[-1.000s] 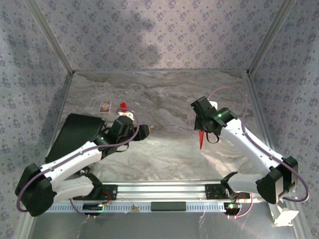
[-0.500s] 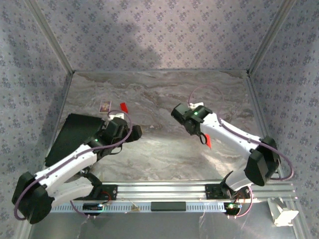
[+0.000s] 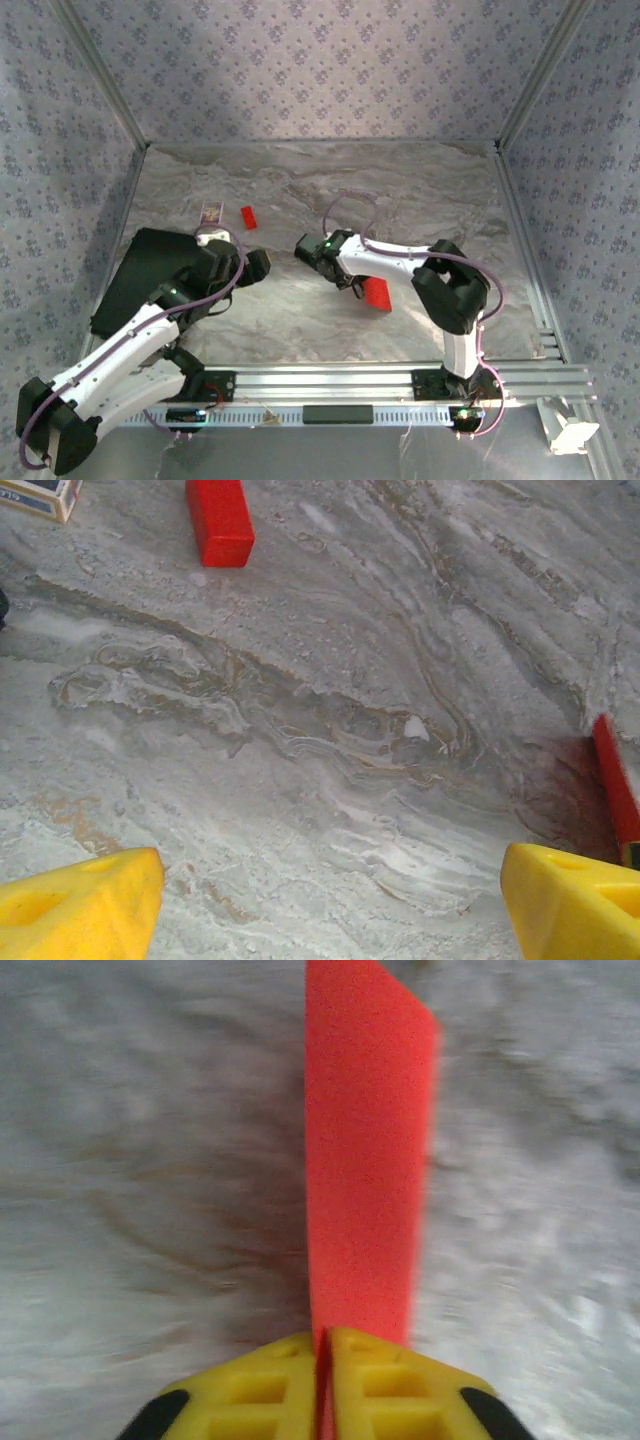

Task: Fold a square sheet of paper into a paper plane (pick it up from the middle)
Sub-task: Turn over the paper at the center of the table.

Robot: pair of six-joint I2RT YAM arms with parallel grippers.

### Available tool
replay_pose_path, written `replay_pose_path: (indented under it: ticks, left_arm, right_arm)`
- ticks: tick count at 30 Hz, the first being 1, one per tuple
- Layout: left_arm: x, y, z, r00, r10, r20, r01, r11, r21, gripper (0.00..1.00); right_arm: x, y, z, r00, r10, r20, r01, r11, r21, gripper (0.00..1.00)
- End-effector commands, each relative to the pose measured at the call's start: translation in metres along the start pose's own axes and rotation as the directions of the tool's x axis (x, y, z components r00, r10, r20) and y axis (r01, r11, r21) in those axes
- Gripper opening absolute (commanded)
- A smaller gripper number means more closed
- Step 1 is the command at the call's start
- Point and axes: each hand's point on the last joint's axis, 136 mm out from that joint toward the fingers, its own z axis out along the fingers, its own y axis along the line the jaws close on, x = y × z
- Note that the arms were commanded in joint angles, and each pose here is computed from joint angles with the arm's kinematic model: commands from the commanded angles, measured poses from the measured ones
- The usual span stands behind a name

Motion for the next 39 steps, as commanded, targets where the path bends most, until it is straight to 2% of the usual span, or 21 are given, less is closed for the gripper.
replay_pose_path:
  ticks: [1,4,6,8,13,17,21,24,27,32,39]
  left_arm:
    - [-0.011,-0.004,-0.01,1.0,-0.004,0.008,0.004,1.0,0.001,0.86]
    - [-0.007,-0.004,-0.011,1.0,-0.009,-0.011,0.009,1.0,0.006,0.85]
    - [-0.003,-0.006,-0.01,0.999,-0.006,-0.032,0.006,1.0,0.021,0.83]
    - [0.001,-0.007,-0.007,0.999,-0.008,-0.05,0.01,1.0,0.029,0.82]
    - [0.011,-0.028,0.007,0.992,-0.006,-0.123,0.019,0.994,0.112,0.78]
    - [0.02,-0.048,0.023,0.978,0.0,-0.21,0.035,0.985,0.166,0.75]
    - [0.032,-0.066,0.039,0.954,0.014,-0.3,0.054,0.975,0.214,0.71]
    - [0.04,-0.081,0.048,0.936,0.027,-0.351,0.066,0.966,0.251,0.69]
    - [0.043,-0.091,0.055,0.929,0.044,-0.367,0.056,0.964,0.259,0.68]
    - [0.052,-0.105,0.063,0.918,0.061,-0.391,0.055,0.959,0.278,0.67]
    - [0.064,-0.124,0.075,0.899,0.073,-0.432,0.077,0.944,0.32,0.64]
  right_arm:
    - [-0.014,0.052,-0.016,0.998,0.055,0.016,-0.049,0.958,-0.283,0.24]
    - [-0.029,0.063,-0.034,0.986,0.16,0.039,-0.12,0.864,-0.489,0.41]
    - [-0.027,0.06,-0.041,0.978,0.206,0.038,-0.146,0.799,-0.584,0.44]
    - [-0.026,0.047,-0.046,0.967,0.252,0.038,-0.174,0.763,-0.623,0.44]
    - [-0.007,0.016,-0.032,0.933,0.357,-0.047,-0.284,0.648,-0.706,0.35]
    - [0.014,0.0,-0.015,0.892,0.422,-0.163,-0.385,0.517,-0.765,0.22]
    - [0.029,-0.009,-0.004,0.874,0.43,-0.225,-0.427,0.463,-0.776,0.14]
    - [0.034,-0.01,0.004,0.854,0.438,-0.28,-0.465,0.401,-0.789,0.13]
    - [0.036,-0.011,0.012,0.842,0.444,-0.306,-0.485,0.374,-0.791,0.1]
    - [0.046,-0.016,0.028,0.831,0.438,-0.343,-0.519,0.391,-0.76,0.09]
    - [0.07,-0.023,0.046,0.777,0.453,-0.437,-0.61,0.373,-0.699,0.09]
